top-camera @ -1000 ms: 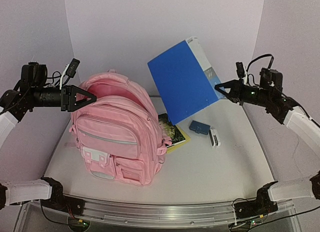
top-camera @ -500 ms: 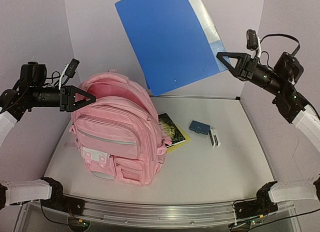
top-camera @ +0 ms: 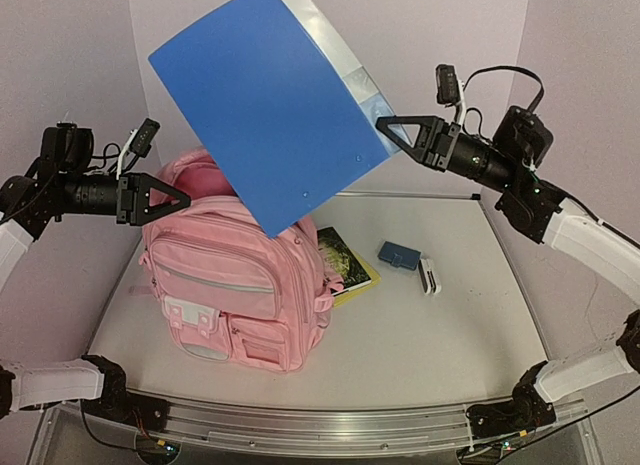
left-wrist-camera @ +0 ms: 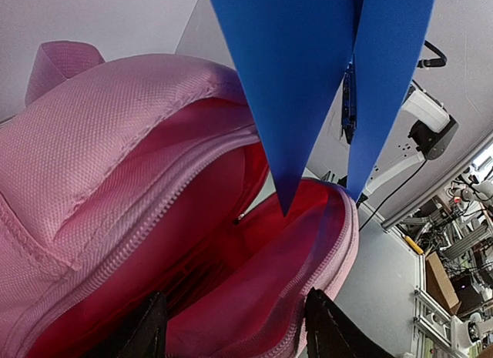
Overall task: Pack the student bag
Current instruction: Place the files in the student bag.
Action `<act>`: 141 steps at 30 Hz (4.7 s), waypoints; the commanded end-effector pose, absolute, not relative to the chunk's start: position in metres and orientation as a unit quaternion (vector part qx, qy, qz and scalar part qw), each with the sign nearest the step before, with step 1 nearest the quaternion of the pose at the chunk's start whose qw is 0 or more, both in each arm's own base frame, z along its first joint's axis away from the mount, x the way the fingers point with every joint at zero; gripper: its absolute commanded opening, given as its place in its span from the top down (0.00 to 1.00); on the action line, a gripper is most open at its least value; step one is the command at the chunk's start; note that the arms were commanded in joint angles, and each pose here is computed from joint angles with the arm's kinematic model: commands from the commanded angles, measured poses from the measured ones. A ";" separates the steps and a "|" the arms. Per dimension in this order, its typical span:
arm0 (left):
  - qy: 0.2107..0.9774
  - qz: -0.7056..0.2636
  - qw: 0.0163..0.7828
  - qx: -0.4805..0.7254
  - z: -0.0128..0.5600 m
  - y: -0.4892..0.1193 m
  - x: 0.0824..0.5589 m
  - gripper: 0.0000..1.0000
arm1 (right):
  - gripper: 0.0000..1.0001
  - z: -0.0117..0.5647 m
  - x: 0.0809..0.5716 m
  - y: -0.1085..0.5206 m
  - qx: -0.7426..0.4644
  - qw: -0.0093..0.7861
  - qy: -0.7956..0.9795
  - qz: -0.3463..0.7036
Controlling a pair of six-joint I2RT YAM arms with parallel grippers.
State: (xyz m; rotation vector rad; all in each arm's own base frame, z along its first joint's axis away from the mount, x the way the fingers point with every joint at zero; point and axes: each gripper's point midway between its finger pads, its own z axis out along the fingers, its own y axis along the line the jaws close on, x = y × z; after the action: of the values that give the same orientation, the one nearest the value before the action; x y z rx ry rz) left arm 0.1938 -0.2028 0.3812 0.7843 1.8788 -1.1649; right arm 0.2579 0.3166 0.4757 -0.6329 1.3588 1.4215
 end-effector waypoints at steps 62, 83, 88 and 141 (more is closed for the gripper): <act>0.634 -0.464 0.556 0.272 0.447 -0.191 0.195 0.58 | 1.00 0.434 0.242 0.381 -0.266 0.484 0.489 0.675; 0.658 -0.381 0.523 0.385 0.444 -0.187 0.166 1.00 | 0.24 0.431 0.264 0.393 -0.325 0.517 0.564 0.556; 0.667 -0.380 0.497 0.405 0.444 -0.188 0.161 1.00 | 0.16 0.440 0.269 0.402 -0.329 0.518 0.561 0.556; 0.744 -0.282 0.545 0.263 0.437 -0.151 0.205 0.00 | 0.55 0.366 0.215 0.465 -0.340 0.486 0.570 0.569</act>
State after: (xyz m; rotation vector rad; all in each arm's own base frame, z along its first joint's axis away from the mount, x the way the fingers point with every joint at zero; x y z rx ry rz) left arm 0.2076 -0.1476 0.4143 0.6101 1.8404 -0.6548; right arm 0.2292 0.4747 0.3314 -0.8280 1.4884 1.3380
